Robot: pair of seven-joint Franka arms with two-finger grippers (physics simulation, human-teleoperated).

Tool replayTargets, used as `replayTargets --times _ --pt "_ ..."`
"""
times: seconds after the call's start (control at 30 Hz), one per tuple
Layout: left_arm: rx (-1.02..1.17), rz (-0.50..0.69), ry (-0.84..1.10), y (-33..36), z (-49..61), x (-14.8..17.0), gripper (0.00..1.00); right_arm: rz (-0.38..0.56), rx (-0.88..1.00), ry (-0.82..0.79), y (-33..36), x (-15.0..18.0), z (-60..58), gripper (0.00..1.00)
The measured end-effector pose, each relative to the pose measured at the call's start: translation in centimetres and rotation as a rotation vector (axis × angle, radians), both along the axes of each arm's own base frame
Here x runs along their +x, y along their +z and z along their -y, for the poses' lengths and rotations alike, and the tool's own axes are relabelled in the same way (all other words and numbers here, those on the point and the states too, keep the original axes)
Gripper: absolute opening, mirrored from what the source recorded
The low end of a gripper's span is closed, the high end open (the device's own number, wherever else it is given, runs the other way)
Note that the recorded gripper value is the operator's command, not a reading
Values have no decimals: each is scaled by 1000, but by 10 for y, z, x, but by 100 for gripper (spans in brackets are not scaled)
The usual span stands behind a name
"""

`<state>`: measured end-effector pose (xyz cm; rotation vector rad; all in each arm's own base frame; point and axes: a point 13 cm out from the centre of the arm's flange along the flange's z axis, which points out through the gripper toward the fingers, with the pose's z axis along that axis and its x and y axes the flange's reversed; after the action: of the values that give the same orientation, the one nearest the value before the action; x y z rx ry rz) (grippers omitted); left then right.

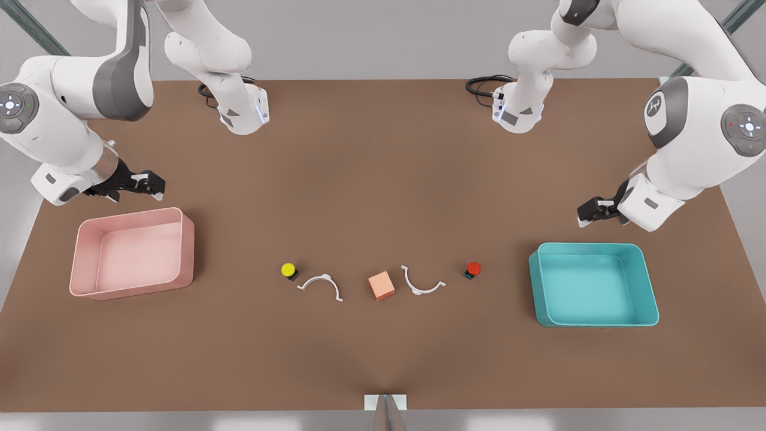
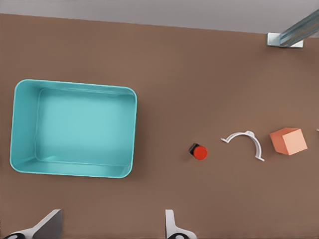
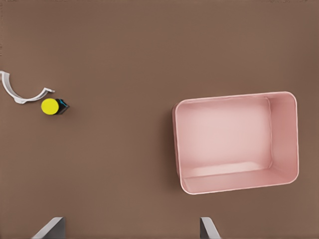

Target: Place the red button in the blue storage box with the left arm, and place the yellow button in the pink storage box with the right arm

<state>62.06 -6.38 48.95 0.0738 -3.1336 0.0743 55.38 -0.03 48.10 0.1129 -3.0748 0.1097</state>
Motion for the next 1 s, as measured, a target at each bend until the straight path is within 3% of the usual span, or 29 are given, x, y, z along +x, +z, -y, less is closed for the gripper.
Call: replayTargets --times 0.17,0.27,0.33,0.53,0.67,0.77,0.97,1.0 --pt "7 -67 -107 -40 43 0 100 -2 3 15 -3 3 -8 100" --pt "31 -221 -222 -166 108 -36 100 -14 9 31 -21 15 -17 100" --pt "34 -250 -262 -231 128 -55 100 -43 23 66 -59 33 -35 100" --pt "9 -175 -366 -308 161 -49 100 -118 51 233 -221 71 -148 100" --pt "-2 -145 -416 -363 168 -37 100 -165 58 284 -339 53 -197 100" --pt "-8 -125 -446 -393 170 -31 100 -133 32 326 -380 41 -229 100" --pt "-17 -79 -496 -436 175 -19 99 -10 34 283 -412 67 -232 100" --pt "-18 -66 -503 -437 176 -16 92 1 38 277 -420 69 -234 98"
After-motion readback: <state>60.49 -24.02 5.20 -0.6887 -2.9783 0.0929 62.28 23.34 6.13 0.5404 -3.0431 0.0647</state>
